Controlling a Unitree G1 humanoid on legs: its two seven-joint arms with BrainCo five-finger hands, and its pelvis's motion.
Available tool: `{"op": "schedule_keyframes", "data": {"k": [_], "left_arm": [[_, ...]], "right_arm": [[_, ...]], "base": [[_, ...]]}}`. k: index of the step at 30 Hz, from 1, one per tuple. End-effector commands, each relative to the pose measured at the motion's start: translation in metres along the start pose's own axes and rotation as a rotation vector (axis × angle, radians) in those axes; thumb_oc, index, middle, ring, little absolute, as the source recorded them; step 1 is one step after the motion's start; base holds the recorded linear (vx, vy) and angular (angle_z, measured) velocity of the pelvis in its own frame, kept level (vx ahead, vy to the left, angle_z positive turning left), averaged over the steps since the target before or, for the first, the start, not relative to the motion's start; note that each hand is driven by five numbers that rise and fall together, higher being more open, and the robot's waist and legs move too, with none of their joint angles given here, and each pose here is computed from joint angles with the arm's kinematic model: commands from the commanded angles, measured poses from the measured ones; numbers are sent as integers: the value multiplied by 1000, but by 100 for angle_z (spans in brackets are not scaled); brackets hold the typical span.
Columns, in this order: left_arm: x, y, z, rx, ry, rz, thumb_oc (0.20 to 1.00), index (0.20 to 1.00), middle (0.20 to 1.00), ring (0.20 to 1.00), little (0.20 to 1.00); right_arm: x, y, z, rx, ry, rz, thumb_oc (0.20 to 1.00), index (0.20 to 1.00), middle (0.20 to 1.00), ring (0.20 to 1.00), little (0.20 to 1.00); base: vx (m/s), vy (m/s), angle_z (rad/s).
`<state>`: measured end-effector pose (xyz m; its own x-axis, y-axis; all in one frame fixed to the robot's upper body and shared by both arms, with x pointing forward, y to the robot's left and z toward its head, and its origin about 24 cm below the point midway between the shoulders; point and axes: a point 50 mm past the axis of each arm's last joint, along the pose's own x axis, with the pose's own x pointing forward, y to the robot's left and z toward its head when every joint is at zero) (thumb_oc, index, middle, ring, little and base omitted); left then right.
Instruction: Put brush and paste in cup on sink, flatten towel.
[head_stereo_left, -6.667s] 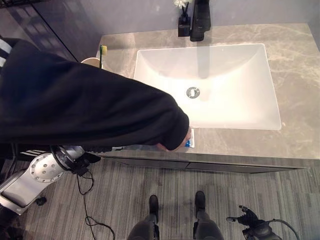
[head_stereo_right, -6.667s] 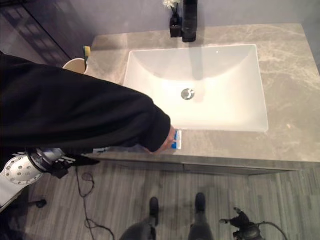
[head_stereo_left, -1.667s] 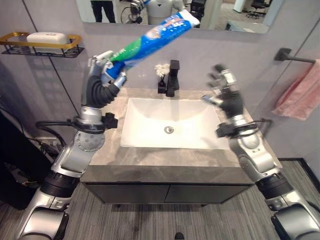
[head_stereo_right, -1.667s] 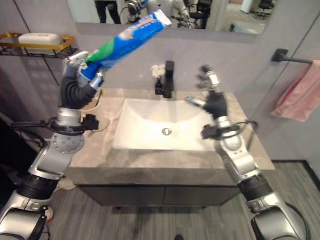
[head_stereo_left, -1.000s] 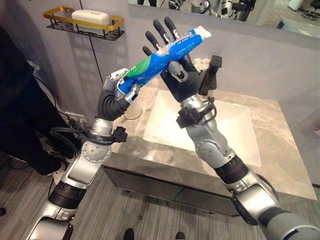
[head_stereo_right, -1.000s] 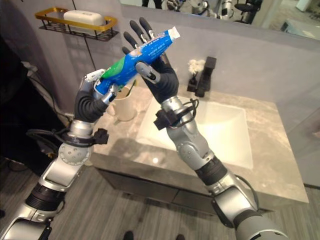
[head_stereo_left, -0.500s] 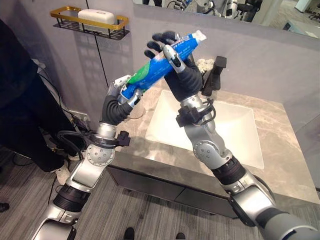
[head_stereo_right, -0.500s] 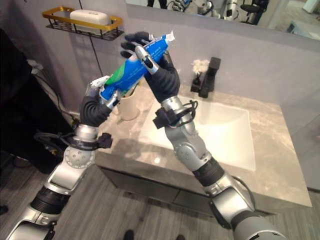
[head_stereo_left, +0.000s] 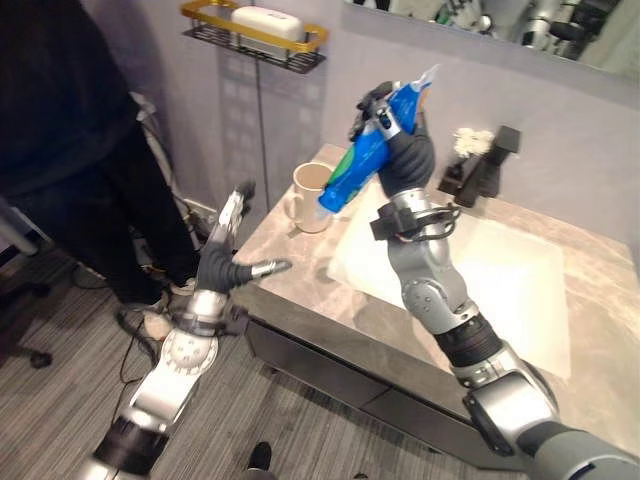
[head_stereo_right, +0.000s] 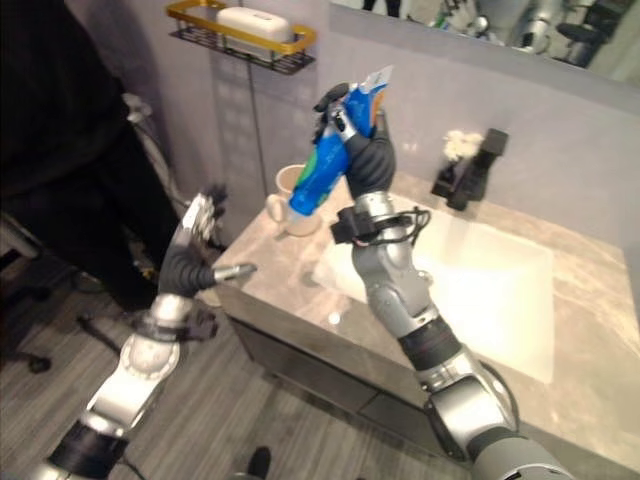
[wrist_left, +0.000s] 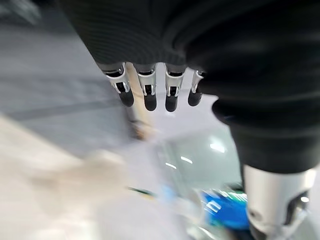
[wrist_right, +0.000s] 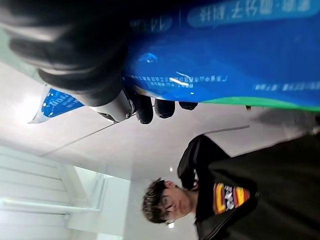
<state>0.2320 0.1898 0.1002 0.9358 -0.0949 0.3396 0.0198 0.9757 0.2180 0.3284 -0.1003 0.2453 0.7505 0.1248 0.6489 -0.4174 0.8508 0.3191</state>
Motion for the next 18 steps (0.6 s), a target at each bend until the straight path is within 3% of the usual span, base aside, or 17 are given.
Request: {"op": "schedule_keyframes", "data": {"k": [1,3,6,13,18], "left_arm": [[1,20,17,-67,-52,-57,1000,1000,1000,1000,1000],[-15,21,1,-223,71,-56,1000,1000,1000,1000,1000],[-33,28,-10,-245,181,-112,1000,1000,1000,1000,1000],[-64,70,-36,-98,374,-11,1000,1000,1000,1000,1000],[-84,81,-56,-8,507,9,1000,1000,1000,1000,1000]], "right_arm": [[33,10,56,-80,-260,35,200,200,200,200,200],[37,5,68,-139,-296,27,200,200,200,200,200],[44,-4,89,-272,-358,12,200,200,200,200,200],[37,-16,113,-501,-438,1,200,200,200,200,200],[32,-18,107,-615,-405,23,200,200,200,200,200]], "base": [[36,-11,50],[31,-9,59],[13,0,60],[12,0,24],[21,13,13]]}}
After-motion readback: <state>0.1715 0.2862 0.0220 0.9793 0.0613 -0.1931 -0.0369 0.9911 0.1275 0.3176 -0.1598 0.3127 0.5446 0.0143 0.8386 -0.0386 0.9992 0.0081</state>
